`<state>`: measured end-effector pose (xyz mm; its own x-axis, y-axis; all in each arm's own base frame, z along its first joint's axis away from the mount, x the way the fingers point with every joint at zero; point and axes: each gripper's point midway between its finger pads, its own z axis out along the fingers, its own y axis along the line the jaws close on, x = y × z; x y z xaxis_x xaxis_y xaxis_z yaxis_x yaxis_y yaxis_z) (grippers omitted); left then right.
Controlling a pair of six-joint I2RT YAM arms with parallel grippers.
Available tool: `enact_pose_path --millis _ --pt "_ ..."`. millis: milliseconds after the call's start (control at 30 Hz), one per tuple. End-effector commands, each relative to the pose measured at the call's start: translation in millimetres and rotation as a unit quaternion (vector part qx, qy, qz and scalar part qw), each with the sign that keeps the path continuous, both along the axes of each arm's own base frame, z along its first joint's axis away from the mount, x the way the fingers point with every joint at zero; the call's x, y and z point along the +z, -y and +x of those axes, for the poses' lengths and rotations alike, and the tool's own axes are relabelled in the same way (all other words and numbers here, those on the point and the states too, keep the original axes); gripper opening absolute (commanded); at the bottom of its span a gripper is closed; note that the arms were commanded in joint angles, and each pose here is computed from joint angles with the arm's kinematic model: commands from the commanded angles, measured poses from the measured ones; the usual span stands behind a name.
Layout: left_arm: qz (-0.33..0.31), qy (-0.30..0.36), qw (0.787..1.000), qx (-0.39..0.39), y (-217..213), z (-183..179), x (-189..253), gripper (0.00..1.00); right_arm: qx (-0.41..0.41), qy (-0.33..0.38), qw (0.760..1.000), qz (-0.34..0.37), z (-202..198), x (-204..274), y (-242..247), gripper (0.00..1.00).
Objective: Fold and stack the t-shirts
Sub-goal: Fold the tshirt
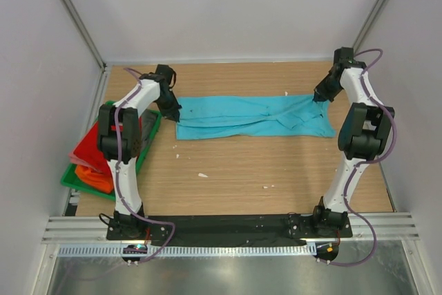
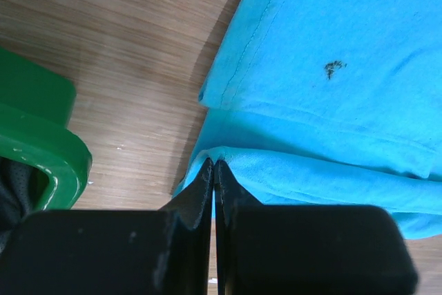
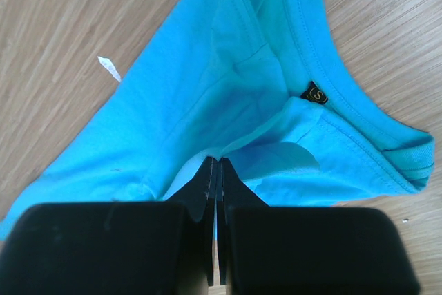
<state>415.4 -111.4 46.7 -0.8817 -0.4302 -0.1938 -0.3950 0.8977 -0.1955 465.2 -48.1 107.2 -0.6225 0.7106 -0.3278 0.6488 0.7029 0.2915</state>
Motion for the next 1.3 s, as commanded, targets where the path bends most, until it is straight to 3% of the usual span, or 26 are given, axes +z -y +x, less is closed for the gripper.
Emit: enact_pose_path --millis 0,367,533,600,667,767,867,967,1033,1133,1267 --pt "0.002 0.020 1.000 0.002 -2.4 13.7 13.7 0.00 0.012 0.014 1.000 -0.008 8.6 10.9 3.8 0.02" --pt "0.018 0.010 1.000 0.005 -6.8 22.6 5.3 0.00 0.016 -0.005 1.000 -0.018 8.0 -3.5 8.1 0.08" --pt "0.051 0.013 0.999 0.001 -17.9 26.5 6.0 0.00 0.015 -0.009 0.999 -0.028 12.7 -14.4 13.3 0.17" --pt "0.072 0.033 0.997 -0.012 -21.7 32.2 23.4 0.17 0.008 -0.019 0.998 -0.060 11.9 -17.7 26.2 0.30" --pt "0.092 0.051 0.994 -0.030 -22.6 29.5 48.3 0.33 0.026 -0.029 0.996 -0.081 10.9 -9.6 31.4 0.38" --pt "0.094 0.093 0.989 -0.067 -7.4 21.5 79.9 0.41 0.054 -0.018 0.991 -0.121 10.8 16.2 28.2 0.50" --pt "0.069 0.105 0.985 -0.114 14.7 6.2 87.6 0.45 0.118 0.009 0.983 -0.142 7.2 37.7 -20.2 0.58" --pt "0.025 0.101 0.983 -0.153 37.9 -8.3 77.9 0.43 0.183 0.041 0.974 -0.130 0.3 47.1 -74.2 0.63" --pt "-0.003 0.099 0.980 -0.171 50.6 -15.8 66.5 0.38 0.235 0.066 0.967 -0.079 -5.1 34.4 -129.6 0.63" --pt "-0.074 0.074 0.975 -0.196 77.8 -24.8 48.0 0.30 0.240 0.087 0.966 0.031 -13.6 15.9 -181.9 0.60" --pt "-0.081 0.049 0.973 -0.210 91.2 -29.9 27.7 0.28 0.234 0.069 0.969 0.039 -25.0 -2.3 -195.0 0.42"
